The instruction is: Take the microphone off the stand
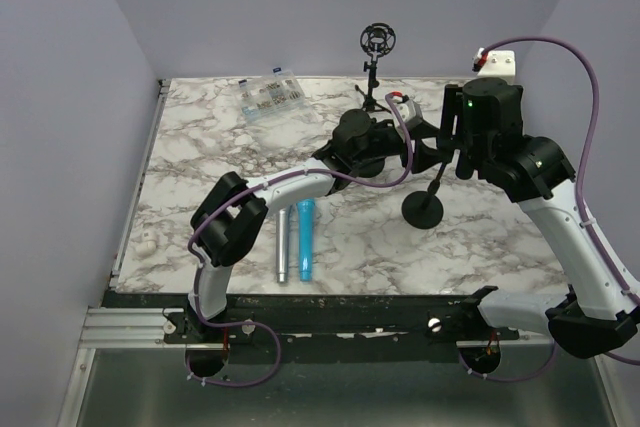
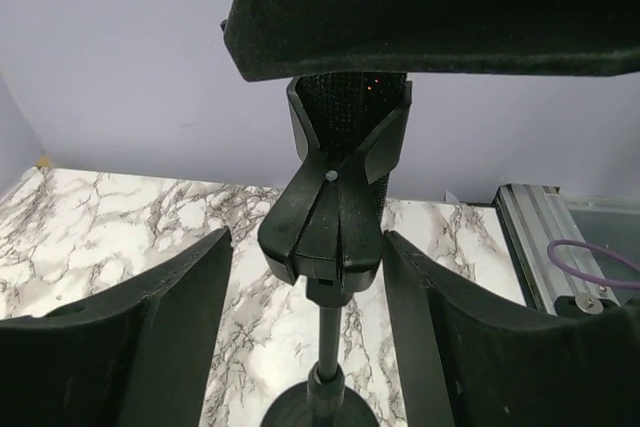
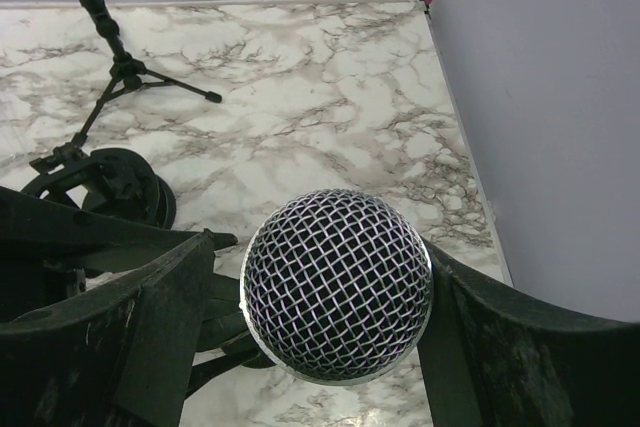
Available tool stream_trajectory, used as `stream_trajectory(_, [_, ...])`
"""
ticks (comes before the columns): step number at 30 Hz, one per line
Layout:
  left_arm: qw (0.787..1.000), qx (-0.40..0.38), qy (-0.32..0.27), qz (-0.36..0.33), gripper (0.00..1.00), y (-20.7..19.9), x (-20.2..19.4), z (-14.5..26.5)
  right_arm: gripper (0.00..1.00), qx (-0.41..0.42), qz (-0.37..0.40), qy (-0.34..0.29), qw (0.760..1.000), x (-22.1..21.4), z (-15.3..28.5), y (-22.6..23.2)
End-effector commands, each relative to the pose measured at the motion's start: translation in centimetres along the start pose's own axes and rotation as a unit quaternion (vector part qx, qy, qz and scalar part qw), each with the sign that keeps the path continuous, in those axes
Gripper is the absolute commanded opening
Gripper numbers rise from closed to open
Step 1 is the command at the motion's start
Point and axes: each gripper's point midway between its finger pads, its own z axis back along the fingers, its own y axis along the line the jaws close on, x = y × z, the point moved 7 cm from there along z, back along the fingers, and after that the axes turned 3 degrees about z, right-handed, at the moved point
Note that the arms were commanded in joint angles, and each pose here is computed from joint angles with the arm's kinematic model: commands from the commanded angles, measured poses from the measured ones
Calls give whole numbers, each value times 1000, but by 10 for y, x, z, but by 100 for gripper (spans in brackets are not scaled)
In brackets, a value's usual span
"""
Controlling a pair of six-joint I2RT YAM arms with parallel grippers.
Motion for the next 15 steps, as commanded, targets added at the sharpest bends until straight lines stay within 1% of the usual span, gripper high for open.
stream_trajectory(1, [1000, -5, -28, -2, 57, -1, 9, -5, 76, 14, 6, 1, 1000, -3, -1, 3])
stream_trajectory(4, [999, -10, -36, 10, 45, -4, 12, -5, 75, 15, 8, 3, 1000, -5, -3, 5])
stream_trajectory(7, [999, -12, -35, 17, 26, -6, 12, -4, 74, 18, 7, 3, 1000, -5, -3, 6])
stream_trajectory(10, [1000, -10, -16, 22, 0, -5, 6, -3, 72, 18, 4, -2, 1000, -4, -3, 5])
stream_trajectory(11, [1000, -9, -12, 22, 0, -5, 4, -2, 70, 19, 3, -5, 1000, -3, -4, 6])
stream_trajectory(15, [1000, -4, -4, 23, 0, -7, -2, 4, 55, 20, 3, -17, 1000, 1, -4, 6])
